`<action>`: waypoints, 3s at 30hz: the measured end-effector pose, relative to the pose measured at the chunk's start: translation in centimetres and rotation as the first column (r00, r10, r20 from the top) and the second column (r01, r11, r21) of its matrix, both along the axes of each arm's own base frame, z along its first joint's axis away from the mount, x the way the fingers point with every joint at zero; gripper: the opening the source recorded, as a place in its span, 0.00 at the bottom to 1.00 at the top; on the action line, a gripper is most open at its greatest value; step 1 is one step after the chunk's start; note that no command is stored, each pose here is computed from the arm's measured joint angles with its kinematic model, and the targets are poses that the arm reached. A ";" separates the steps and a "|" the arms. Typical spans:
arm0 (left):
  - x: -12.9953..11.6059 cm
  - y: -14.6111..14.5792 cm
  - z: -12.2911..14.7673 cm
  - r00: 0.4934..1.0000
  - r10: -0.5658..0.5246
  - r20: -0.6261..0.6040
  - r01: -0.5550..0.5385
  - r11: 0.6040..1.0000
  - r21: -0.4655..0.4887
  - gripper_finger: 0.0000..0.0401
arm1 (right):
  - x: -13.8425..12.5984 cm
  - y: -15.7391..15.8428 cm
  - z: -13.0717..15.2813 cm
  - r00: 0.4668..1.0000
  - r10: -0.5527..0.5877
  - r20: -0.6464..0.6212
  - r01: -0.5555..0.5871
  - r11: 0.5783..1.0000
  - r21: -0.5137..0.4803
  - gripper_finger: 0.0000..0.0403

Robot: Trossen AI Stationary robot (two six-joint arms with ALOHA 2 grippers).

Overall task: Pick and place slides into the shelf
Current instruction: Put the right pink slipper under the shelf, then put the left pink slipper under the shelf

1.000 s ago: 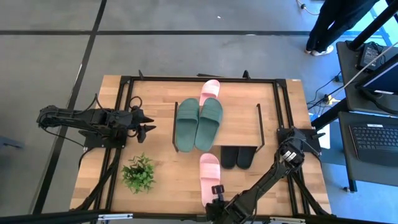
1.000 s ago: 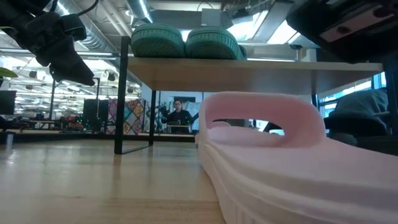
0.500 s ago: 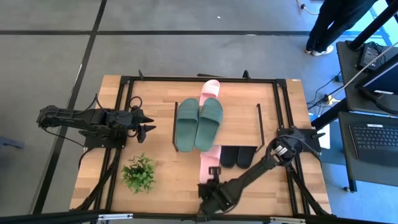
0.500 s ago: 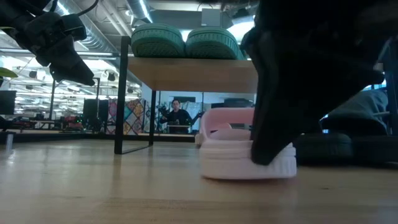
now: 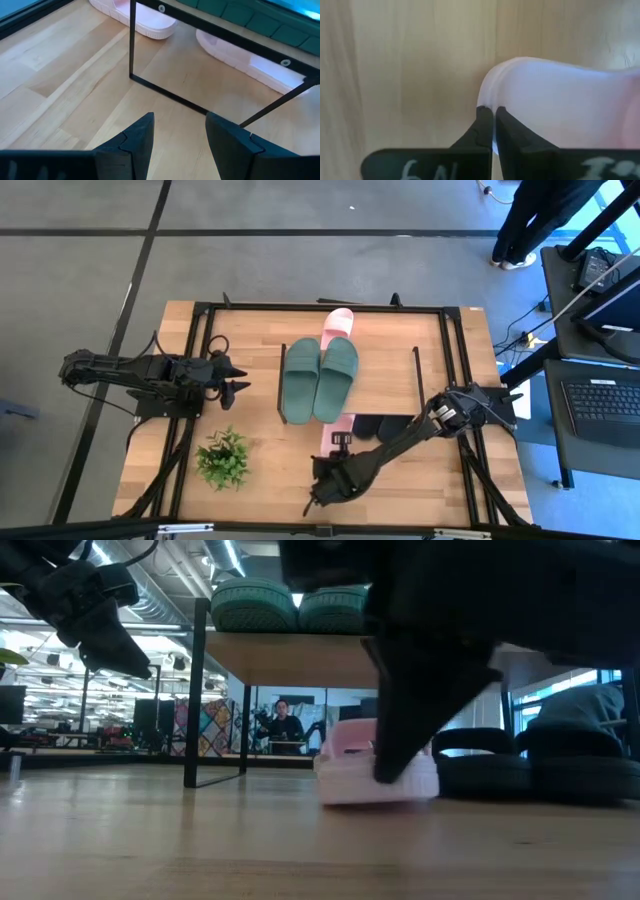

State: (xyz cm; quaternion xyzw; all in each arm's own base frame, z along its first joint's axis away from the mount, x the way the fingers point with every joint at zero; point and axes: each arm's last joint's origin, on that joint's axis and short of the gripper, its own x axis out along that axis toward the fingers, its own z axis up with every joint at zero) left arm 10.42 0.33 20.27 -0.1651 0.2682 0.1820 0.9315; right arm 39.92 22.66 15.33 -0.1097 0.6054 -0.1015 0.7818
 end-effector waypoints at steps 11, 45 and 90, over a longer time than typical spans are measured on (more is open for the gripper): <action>-0.4 0.0 -0.5 0.997 0.001 -0.073 0.000 1.000 0.003 0.42 | 1.5 -1.3 0.8 0.998 0.002 0.062 -0.002 1.000 -0.005 0.02; -0.4 0.0 -0.5 0.997 0.008 -0.071 -0.008 1.000 0.008 0.42 | -2.2 -2.1 -1.3 0.976 -0.057 -0.208 0.028 0.990 -0.141 0.08; -0.5 0.0 -0.6 0.997 0.022 -0.076 -0.023 1.000 -0.011 0.42 | -3.6 -5.4 25.2 0.870 -0.154 0.468 0.001 0.951 0.310 0.35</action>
